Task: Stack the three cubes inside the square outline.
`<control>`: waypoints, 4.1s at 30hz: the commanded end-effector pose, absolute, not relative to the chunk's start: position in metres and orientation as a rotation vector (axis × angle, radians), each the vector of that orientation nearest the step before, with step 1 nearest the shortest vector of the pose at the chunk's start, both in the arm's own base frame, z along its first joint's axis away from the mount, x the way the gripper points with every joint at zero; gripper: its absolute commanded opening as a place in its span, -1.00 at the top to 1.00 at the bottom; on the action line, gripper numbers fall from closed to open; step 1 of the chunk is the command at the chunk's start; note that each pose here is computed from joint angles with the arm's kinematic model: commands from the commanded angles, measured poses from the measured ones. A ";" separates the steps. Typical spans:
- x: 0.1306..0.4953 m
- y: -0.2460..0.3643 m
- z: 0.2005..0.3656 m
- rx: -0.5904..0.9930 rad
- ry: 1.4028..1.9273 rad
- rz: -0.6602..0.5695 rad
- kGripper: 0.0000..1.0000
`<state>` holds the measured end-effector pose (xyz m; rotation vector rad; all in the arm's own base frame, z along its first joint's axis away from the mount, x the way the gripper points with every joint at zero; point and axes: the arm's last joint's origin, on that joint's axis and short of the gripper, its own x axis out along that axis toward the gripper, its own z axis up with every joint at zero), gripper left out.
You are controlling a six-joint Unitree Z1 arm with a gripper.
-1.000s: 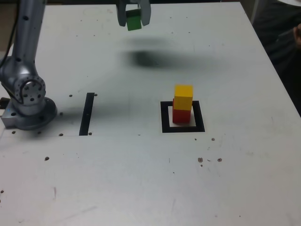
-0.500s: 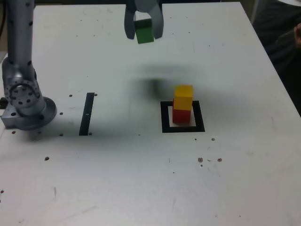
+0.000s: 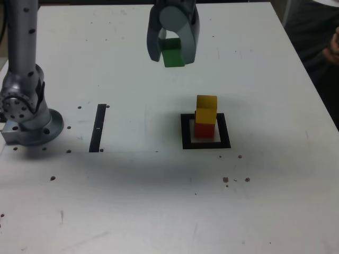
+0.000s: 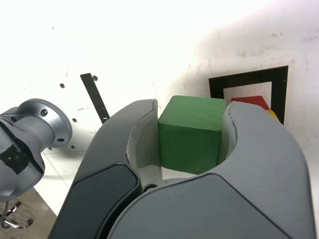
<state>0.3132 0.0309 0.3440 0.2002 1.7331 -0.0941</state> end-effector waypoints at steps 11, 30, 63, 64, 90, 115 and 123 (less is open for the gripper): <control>0.343 -0.011 0.329 0.275 1.754 -0.156 0.44; 0.367 -0.025 0.311 0.270 1.755 -0.191 0.43; 0.367 -0.026 0.308 0.260 1.742 -0.205 -0.99; 0.366 -0.026 0.309 0.260 1.740 -0.205 -0.99; 0.239 -0.012 0.350 0.249 1.684 -0.052 -1.00; 0.156 -0.003 0.247 0.090 1.790 -0.015 -1.00; 0.149 0.002 0.226 0.056 1.809 -0.003 -1.00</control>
